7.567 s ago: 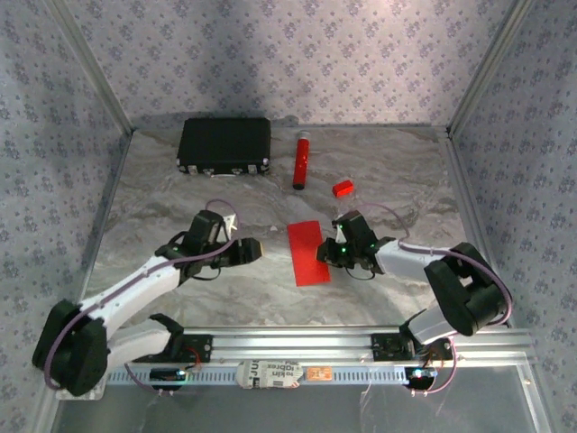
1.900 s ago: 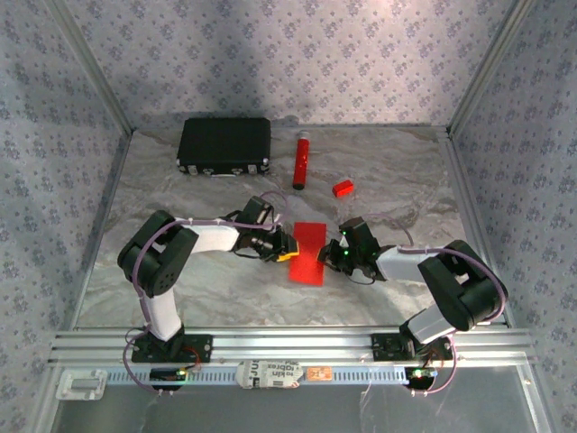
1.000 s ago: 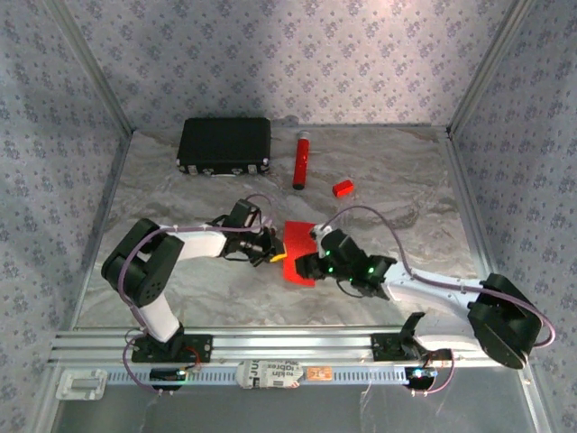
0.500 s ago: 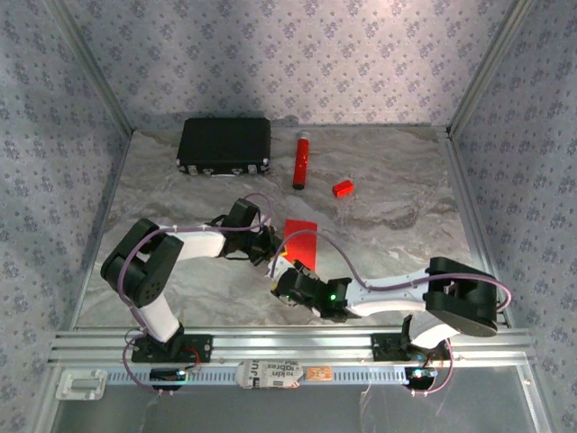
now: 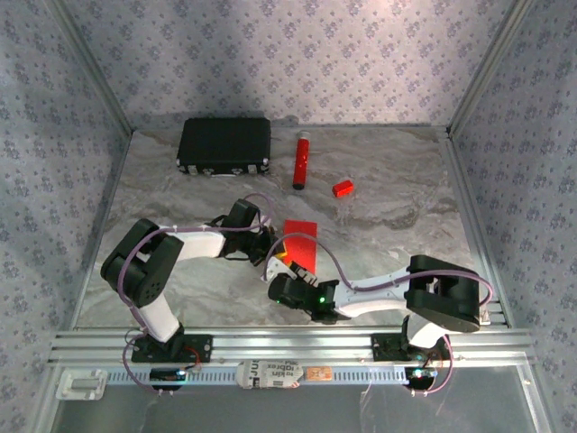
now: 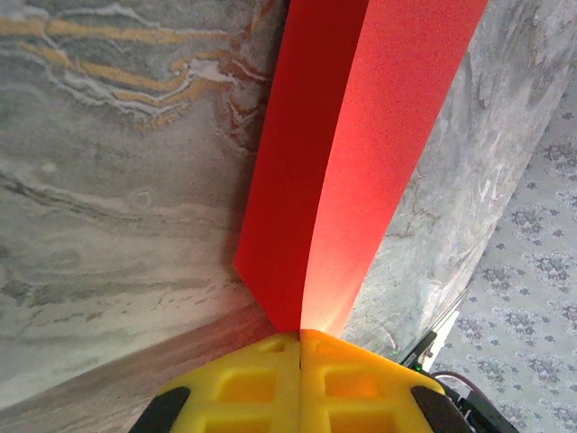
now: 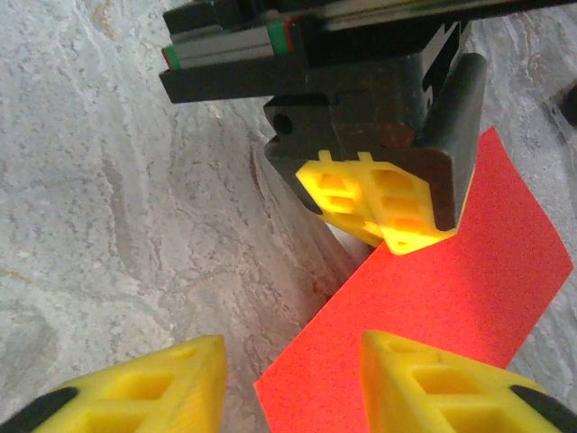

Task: Fold a paper plane with a square sheet of paper (pick it up from the middle)
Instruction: Third fold the triangle at the center of the table.

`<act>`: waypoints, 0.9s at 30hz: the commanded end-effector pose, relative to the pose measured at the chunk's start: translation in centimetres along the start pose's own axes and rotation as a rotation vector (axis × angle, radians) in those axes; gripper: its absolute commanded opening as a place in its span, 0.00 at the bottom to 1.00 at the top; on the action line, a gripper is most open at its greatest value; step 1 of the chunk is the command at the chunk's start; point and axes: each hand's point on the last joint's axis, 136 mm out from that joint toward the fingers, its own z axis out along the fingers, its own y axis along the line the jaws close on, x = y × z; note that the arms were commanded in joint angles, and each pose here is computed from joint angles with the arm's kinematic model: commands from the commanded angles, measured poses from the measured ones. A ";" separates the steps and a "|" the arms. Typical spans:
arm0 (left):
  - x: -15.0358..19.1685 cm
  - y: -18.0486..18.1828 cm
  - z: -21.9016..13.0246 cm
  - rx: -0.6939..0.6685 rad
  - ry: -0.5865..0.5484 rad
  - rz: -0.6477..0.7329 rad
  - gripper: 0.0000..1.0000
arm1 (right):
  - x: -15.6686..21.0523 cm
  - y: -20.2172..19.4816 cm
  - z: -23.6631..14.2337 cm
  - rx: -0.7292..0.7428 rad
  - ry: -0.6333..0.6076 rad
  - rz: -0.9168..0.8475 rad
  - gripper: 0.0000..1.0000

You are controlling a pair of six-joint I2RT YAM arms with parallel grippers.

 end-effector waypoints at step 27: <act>-0.2 -0.5 -1.2 0.006 -0.021 0.012 0.30 | 1.1 -1.0 -0.2 0.004 0.037 0.069 0.00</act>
